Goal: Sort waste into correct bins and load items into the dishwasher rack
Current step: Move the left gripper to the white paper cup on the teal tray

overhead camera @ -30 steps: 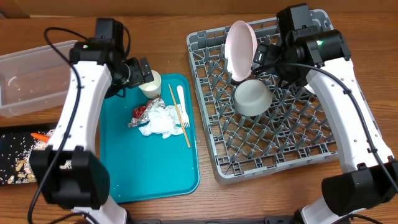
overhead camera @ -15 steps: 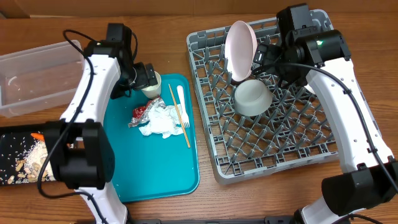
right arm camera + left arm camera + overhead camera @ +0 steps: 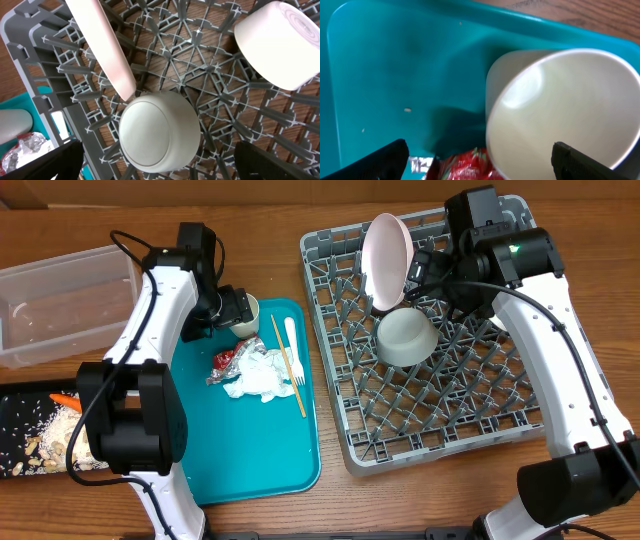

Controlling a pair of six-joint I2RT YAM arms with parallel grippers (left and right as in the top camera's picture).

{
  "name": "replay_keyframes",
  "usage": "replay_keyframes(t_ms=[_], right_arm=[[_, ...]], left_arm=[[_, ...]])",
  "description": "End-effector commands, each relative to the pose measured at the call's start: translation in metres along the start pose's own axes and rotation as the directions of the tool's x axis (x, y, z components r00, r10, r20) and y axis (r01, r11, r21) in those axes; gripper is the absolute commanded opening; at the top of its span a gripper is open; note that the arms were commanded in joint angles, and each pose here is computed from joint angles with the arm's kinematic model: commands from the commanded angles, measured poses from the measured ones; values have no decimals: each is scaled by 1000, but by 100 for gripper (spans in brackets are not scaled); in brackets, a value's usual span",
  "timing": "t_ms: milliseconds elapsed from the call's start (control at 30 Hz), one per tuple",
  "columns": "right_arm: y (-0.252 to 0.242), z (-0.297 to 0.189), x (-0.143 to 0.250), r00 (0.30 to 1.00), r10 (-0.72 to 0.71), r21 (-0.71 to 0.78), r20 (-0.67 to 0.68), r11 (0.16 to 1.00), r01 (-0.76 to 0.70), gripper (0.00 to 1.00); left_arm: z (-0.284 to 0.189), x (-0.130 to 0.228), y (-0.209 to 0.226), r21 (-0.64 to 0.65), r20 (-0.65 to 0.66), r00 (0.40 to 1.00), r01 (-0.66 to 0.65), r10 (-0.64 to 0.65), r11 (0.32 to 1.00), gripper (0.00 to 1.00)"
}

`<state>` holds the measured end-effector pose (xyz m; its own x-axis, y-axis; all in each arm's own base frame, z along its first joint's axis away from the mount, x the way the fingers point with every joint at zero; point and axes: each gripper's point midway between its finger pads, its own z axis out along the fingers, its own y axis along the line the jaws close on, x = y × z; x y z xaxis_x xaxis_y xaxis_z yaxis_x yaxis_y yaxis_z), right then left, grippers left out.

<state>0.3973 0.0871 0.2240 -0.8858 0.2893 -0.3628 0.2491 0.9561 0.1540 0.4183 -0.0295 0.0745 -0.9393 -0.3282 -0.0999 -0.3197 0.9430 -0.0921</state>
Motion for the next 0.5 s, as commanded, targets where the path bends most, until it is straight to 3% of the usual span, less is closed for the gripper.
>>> replay_keyframes(t_ms=[0,333,467], right_arm=[[2,-13,-8,999,5,-13,43,1000,-4,100],[2,-13,-8,999,5,-13,43,1000,-4,100],[2,-13,-8,999,4,-12,43,1000,-4,100]], left_arm=[[-23,-18,-4,7,58,998,-9,9,1000,94],[-72,-27,-10,23,84,996,18,-20,1000,95],[-85,-17,-29,140,26,999,25,-29,990,89]])
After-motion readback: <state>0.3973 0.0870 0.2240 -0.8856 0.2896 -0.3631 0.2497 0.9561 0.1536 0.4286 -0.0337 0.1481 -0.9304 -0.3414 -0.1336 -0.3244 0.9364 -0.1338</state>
